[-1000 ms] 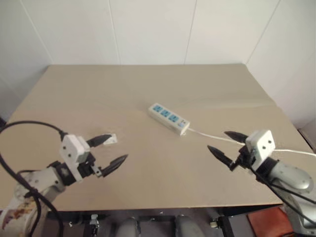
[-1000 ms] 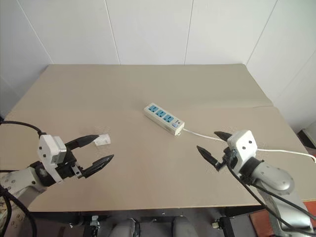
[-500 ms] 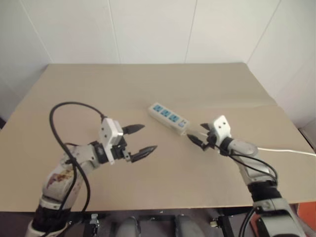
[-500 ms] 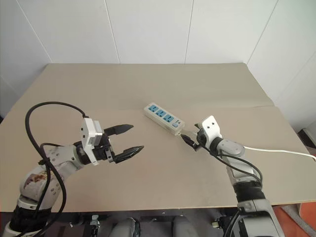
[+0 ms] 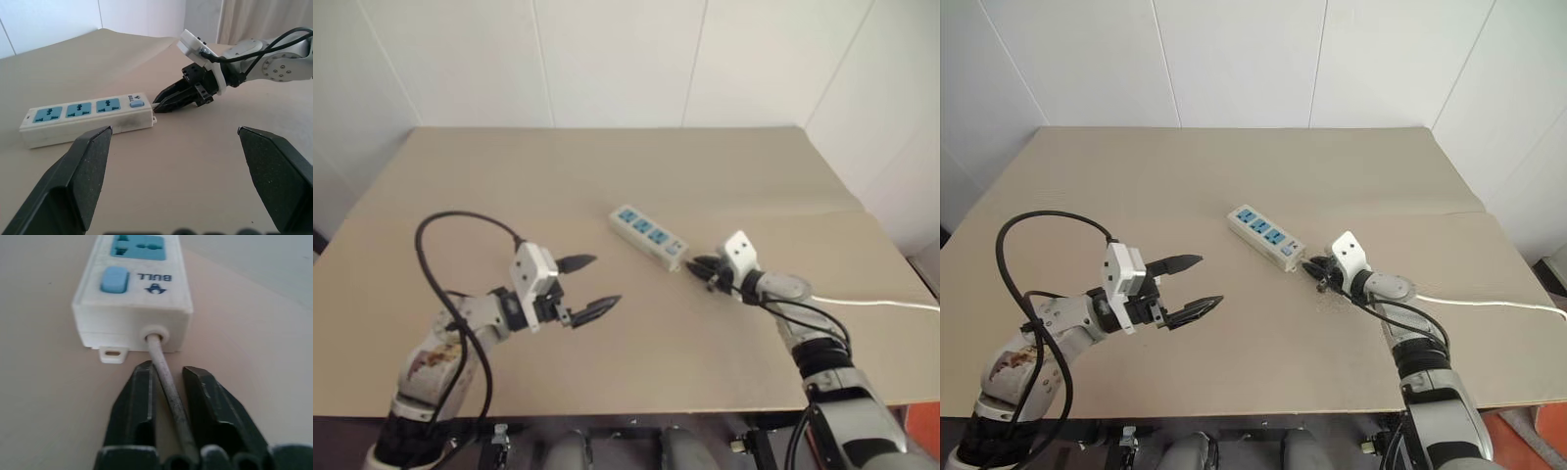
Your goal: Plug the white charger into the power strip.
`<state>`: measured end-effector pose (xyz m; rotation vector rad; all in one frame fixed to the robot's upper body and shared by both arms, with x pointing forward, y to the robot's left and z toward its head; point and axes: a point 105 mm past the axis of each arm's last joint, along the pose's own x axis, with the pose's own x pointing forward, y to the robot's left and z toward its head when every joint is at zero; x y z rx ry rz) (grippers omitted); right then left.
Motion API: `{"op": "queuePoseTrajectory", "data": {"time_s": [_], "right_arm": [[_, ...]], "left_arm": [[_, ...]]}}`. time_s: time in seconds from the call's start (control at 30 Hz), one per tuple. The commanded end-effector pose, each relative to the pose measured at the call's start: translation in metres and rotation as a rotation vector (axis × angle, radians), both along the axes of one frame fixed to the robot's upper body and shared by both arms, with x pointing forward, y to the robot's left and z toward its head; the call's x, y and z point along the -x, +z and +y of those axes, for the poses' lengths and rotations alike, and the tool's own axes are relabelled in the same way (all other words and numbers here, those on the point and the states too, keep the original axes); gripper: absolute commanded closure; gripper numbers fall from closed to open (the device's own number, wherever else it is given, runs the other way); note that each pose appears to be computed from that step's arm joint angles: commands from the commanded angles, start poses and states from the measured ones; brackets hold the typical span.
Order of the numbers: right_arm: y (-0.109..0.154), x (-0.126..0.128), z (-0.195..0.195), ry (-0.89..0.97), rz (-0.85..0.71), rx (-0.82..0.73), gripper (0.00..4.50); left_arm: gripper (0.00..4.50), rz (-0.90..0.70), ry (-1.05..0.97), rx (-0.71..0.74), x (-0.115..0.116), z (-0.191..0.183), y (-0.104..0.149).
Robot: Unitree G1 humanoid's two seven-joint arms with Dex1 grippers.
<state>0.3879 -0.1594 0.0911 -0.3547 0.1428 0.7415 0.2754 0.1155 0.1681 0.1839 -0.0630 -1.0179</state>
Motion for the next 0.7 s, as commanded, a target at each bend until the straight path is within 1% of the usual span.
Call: {"op": "queuePoseTrajectory", "data": {"time_s": [0.03,0.17,0.23,0.3,0.43,0.53,0.63,0.67,0.7], "right_arm": [[-0.012,0.014,0.0,0.049,0.05,0.027,4.49],[0.003,0.036,0.011,0.162,0.004,0.016,4.49],[0.01,0.051,0.016,0.2,-0.021,0.007,4.49],[0.011,0.066,0.02,0.236,-0.022,0.008,4.49],[0.004,0.092,0.024,0.312,0.006,0.032,4.49],[-0.009,0.097,0.02,0.294,0.021,0.106,4.49],[-0.009,0.092,0.016,0.247,0.029,0.089,4.49],[-0.007,0.092,0.013,0.241,0.029,0.079,3.78],[-0.005,0.092,0.011,0.237,0.03,0.07,3.5]], "left_arm": [[0.0,-0.059,-0.002,-0.005,0.004,0.0,0.011],[0.0,-0.064,-0.004,-0.015,0.003,0.001,0.012],[0.0,-0.066,-0.002,-0.021,0.002,0.002,0.012],[0.0,-0.067,-0.001,-0.026,0.002,0.002,0.012],[0.0,-0.065,-0.003,-0.03,0.003,0.003,0.011],[0.0,-0.063,-0.004,-0.031,0.003,0.002,0.011],[0.0,-0.062,-0.006,-0.031,0.003,0.002,0.011],[0.0,-0.062,-0.006,-0.03,0.004,0.002,0.011],[0.0,-0.06,-0.01,-0.028,0.004,0.002,0.011]]}}
